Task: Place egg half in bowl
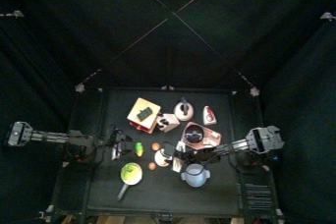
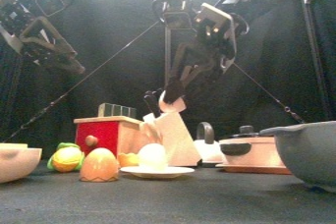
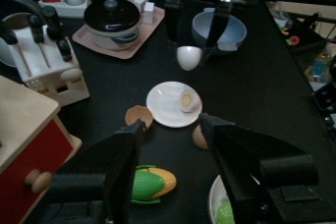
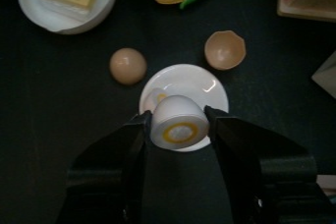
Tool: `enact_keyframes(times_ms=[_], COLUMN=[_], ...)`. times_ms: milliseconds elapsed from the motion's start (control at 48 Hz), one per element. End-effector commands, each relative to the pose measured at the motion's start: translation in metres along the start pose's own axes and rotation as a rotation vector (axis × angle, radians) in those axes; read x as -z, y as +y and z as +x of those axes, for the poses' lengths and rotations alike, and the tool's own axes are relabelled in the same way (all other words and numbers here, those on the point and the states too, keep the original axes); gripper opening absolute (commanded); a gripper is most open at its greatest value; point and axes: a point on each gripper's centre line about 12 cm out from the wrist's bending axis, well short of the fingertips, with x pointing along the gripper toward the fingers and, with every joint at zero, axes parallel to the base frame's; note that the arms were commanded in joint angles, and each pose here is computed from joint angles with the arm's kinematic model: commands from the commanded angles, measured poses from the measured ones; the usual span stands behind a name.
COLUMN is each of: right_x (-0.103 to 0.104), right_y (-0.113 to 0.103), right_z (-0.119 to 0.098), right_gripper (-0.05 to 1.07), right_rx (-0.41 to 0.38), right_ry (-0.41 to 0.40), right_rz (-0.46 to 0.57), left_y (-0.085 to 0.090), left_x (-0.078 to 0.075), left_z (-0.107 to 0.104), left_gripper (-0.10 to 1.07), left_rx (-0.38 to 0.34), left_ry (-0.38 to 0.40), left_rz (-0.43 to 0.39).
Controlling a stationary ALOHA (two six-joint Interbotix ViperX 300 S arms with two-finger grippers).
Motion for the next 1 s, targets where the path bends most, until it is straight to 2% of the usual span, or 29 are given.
enact_keyframes(times_ms=[0,208,396,562,792,979], right_x=[-0.006,0.014,0.043,0.060,0.075,0.084], right_y=[0.011,0.026,0.031,0.034,0.032,0.030], right_z=[-0.025,-0.047,-0.059,-0.068,-0.067,-0.064], right_gripper=[0.74,0.73,0.74,0.74,0.75,0.86], right_rx=[-0.038,-0.085,-0.072,-0.065,-0.029,-0.016], right_ry=[-0.034,0.022,0.126,0.206,0.281,0.321], right_rz=[0.017,0.092,0.138,0.193,0.216,0.247], left_y=[-0.001,-0.001,-0.001,-0.001,-0.001,-0.001], left_x=[-0.006,-0.005,-0.005,-0.004,-0.004,-0.004], left_z=[0.001,0.000,0.000,0.000,0.001,0.001], left_gripper=[0.86,0.86,0.86,0.86,0.86,0.86], left_rx=[0.005,0.003,0.003,0.003,0.003,0.004], left_ry=[-0.018,-0.018,-0.017,-0.015,-0.015,-0.014], left_rz=[0.001,-0.018,-0.024,-0.024,-0.024,-0.023])
